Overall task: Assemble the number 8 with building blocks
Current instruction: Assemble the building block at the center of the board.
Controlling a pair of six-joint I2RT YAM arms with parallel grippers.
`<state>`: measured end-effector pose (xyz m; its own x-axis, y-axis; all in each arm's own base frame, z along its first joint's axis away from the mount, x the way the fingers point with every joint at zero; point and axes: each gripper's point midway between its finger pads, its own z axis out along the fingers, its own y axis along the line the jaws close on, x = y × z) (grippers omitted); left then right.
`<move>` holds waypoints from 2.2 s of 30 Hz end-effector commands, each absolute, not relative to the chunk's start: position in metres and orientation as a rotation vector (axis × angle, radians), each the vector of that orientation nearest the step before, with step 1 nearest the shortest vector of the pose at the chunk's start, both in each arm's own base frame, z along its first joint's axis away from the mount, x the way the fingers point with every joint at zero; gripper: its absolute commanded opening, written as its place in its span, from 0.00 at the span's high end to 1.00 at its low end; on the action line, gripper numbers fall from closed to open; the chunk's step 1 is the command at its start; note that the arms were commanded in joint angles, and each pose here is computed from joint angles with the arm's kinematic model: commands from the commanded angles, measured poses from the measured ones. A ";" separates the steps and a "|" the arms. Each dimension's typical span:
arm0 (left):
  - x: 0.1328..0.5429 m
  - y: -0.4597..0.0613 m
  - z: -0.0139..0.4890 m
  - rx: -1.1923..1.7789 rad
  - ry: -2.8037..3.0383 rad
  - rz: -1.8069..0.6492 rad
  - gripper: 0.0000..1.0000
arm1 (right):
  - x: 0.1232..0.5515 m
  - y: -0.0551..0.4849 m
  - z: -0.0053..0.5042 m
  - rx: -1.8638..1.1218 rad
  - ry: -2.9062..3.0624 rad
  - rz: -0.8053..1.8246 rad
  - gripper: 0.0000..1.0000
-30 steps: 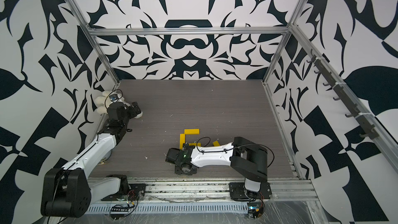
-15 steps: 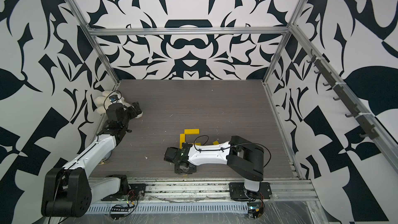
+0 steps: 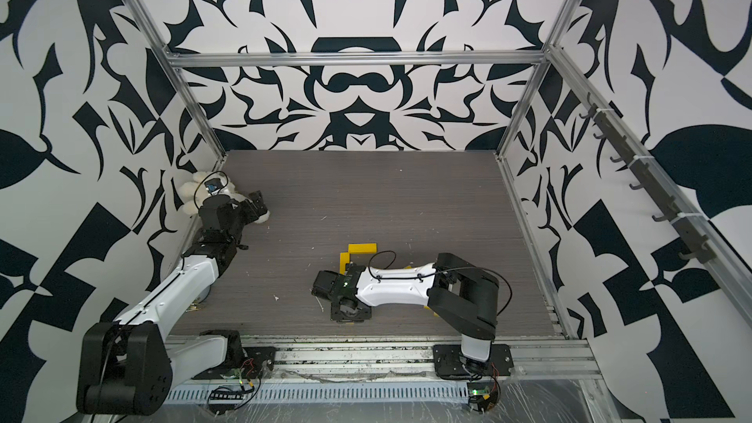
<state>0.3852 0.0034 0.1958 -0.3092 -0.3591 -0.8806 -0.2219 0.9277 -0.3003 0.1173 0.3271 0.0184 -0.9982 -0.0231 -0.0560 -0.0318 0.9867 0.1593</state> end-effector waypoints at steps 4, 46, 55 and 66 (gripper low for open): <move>0.384 0.004 0.190 -0.430 1.890 -0.149 0.01 | 0.131 0.331 0.018 -0.068 3.035 0.201 0.98; 0.382 0.011 0.187 -0.467 1.889 -0.175 0.01 | 0.140 0.330 0.014 -0.089 3.058 0.160 0.93; 0.382 0.013 0.186 -0.480 1.887 -0.195 0.01 | 0.141 0.331 0.014 -0.054 3.059 0.159 0.95; 0.381 0.012 0.189 -0.477 1.882 -0.203 0.01 | 0.143 0.327 0.017 -0.015 3.041 0.160 0.99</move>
